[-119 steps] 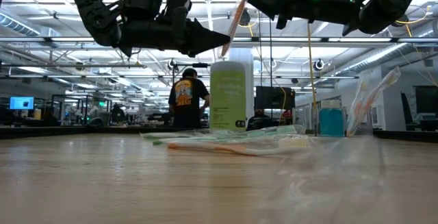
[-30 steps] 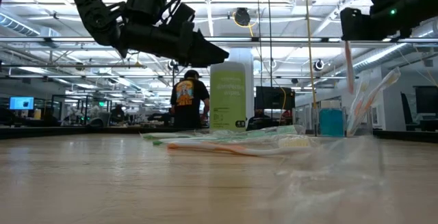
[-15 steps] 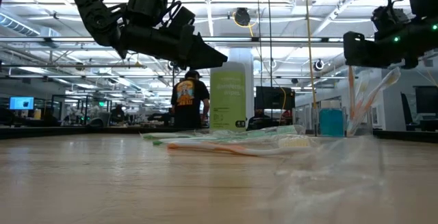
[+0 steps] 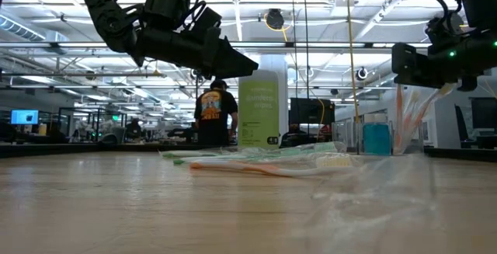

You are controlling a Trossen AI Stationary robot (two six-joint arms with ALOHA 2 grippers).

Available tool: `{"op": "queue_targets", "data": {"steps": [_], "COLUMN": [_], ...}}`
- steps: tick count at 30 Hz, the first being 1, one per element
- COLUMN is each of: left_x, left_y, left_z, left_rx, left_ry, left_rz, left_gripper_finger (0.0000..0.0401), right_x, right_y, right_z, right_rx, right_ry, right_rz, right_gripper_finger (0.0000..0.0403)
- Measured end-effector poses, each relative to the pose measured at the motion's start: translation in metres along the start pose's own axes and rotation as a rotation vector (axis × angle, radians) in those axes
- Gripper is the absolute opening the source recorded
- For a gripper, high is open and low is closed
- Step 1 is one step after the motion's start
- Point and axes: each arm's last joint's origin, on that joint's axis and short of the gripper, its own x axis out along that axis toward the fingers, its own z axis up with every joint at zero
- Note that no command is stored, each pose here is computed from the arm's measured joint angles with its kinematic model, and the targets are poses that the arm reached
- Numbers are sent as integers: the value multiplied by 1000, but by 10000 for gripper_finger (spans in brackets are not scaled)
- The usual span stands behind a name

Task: Pick & Place toothbrushing station
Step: Put the orange toothbrush into the transparent organizer

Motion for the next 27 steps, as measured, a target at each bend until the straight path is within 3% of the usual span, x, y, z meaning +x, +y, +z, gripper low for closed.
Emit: {"op": "queue_targets", "data": {"steps": [6,18,27], "left_x": [0,0,0], "left_y": [0,0,-1], "left_z": [0,0,0], "left_rx": [0,0,-4], "left_ry": [0,1,3], "left_rz": [0,-1,-3], "left_gripper_finger": [271,271,271], "right_x": [0,0,-6], "right_y": [0,3,4], "right_z": [0,10,46], "right_rx": [-33,-62,-67], "right_ry": [0,-36,-163], "right_rz": [0,12,34], "right_gripper_finger": [30,191,208]}}
